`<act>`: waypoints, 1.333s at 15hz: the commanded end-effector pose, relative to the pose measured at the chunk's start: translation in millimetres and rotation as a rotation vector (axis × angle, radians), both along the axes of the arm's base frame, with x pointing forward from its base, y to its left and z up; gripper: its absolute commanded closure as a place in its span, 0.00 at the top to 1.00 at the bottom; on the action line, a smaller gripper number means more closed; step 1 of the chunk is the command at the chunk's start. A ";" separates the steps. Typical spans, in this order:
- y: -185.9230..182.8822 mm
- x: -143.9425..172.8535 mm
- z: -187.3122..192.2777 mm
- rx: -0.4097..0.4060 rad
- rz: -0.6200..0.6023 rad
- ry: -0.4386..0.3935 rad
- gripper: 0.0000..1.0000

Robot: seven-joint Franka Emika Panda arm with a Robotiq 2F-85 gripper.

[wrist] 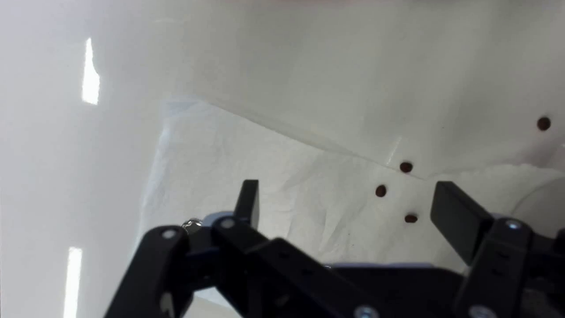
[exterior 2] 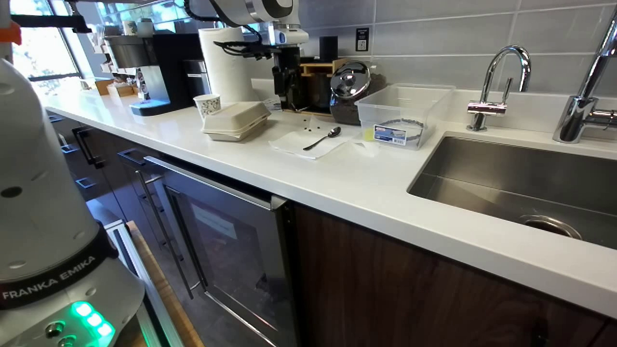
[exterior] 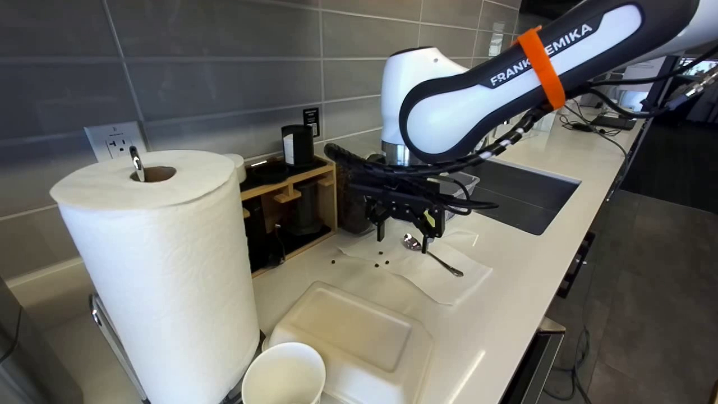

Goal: Move one small black object to the right.

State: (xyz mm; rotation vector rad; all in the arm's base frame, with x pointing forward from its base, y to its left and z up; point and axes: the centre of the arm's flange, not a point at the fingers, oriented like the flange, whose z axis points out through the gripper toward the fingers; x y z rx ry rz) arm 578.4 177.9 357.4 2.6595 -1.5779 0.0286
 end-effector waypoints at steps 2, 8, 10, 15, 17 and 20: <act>-1.3 0.4 0.3 0.000 0.000 -0.001 1.00; -2.3 19.4 -18.6 0.070 -0.083 -0.041 1.00; -2.7 23.7 -26.5 0.070 -0.105 -0.046 0.99; 0.7 34.5 -44.0 0.053 -0.155 -0.031 0.85; 3.9 39.8 -48.5 0.055 -0.161 -0.034 0.81; 8.0 46.7 -55.8 0.055 -0.161 -0.034 0.78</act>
